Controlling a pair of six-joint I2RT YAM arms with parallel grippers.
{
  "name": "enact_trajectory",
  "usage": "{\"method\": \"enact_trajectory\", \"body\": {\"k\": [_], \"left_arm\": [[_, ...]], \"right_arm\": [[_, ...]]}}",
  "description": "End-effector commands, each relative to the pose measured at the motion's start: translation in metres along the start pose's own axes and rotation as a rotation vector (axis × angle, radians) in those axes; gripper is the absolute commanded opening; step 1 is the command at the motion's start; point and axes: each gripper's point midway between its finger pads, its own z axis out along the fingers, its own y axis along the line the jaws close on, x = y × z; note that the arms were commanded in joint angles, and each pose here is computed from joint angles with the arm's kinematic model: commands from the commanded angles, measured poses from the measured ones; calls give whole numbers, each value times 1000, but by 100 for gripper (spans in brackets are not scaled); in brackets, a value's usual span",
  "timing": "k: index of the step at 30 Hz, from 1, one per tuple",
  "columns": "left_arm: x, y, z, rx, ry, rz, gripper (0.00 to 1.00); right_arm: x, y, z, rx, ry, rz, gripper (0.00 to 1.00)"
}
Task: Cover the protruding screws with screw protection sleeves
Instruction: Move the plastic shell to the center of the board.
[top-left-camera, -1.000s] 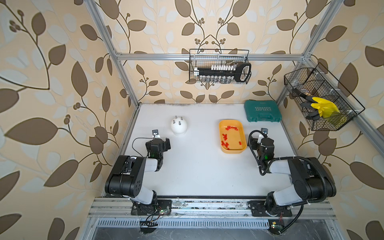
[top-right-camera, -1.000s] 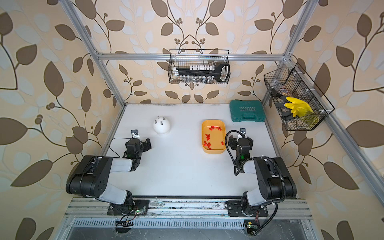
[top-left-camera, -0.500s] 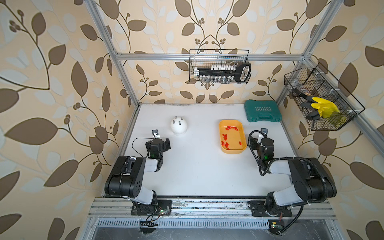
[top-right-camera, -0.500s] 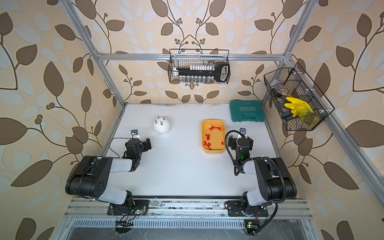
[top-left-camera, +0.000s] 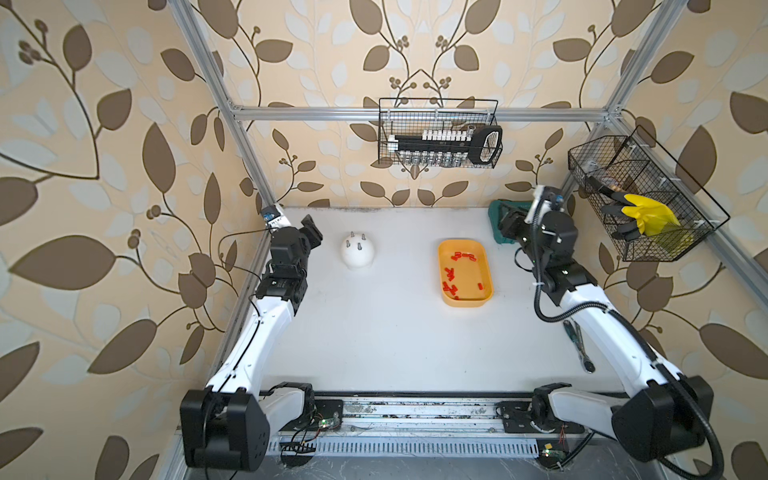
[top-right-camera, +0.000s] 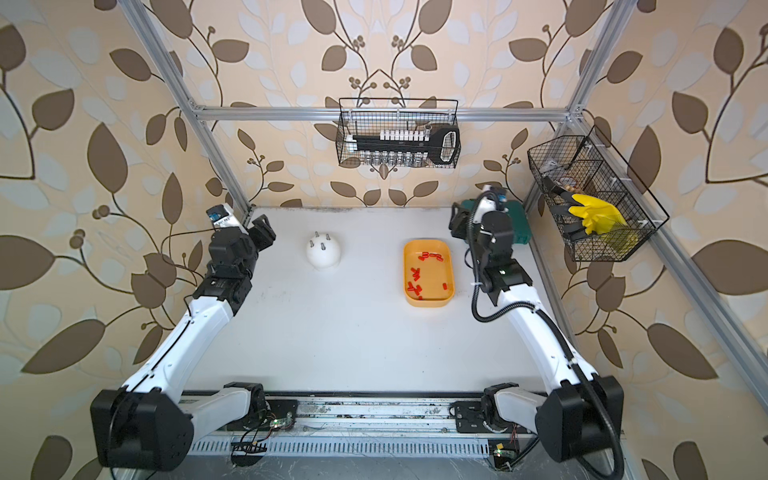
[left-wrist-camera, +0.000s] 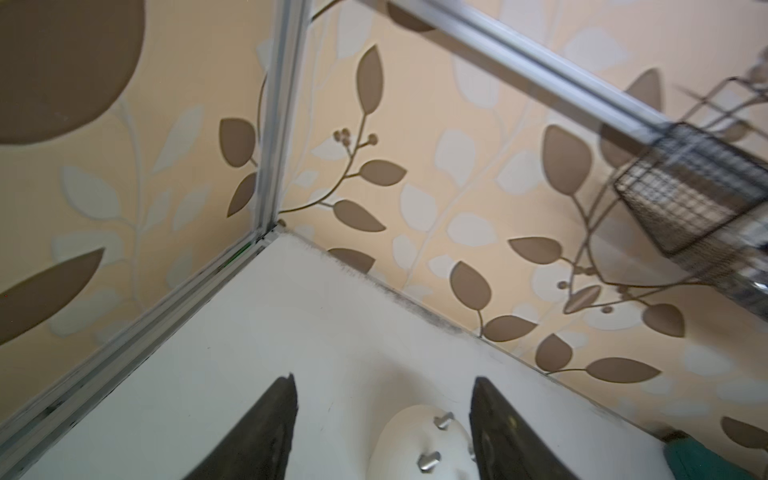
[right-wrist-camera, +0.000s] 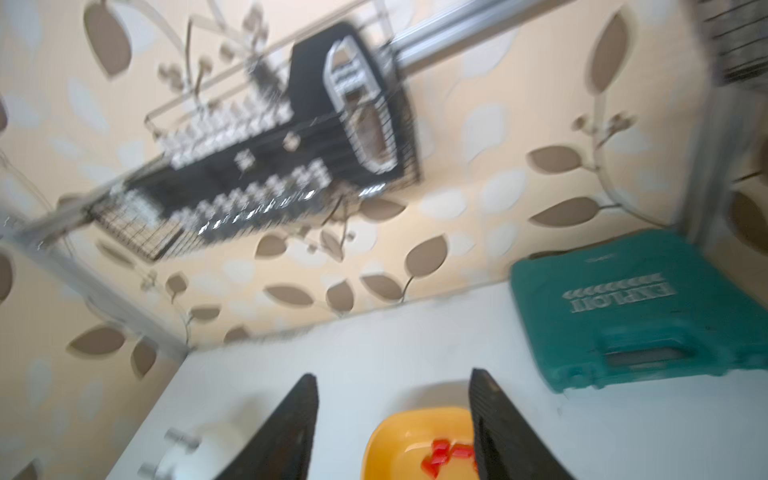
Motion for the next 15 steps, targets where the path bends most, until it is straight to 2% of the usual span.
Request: {"method": "enact_trajectory", "body": {"k": [1,2,4,5,7,9,11,12,15], "left_arm": [[36,4,38,21,244,-25,66],[43,7,55,35,299,-35,66],[47,7,75,85,361,-64,66],[53,10,86,92,391,-61,61],[63,8,101,110,441,-27,58],[77,6,114,144,488,-6,56],[95,-2,124,208,549,-15,49],[103,-5,128,231,573,-20,45],[125,-15,138,269,623,2,44]], "right_arm": [[113,7,18,-32,498,-62,49],[123,5,23,-10,552,-70,44],[137,-5,28,52,617,-96,41],[144,-13,32,95,639,-116,39],[155,-23,35,141,692,-149,36],[168,-28,40,159,754,-177,35],[187,-31,47,150,830,-188,34],[194,-32,50,154,868,-190,29],[210,-38,60,180,933,-188,27]]}}
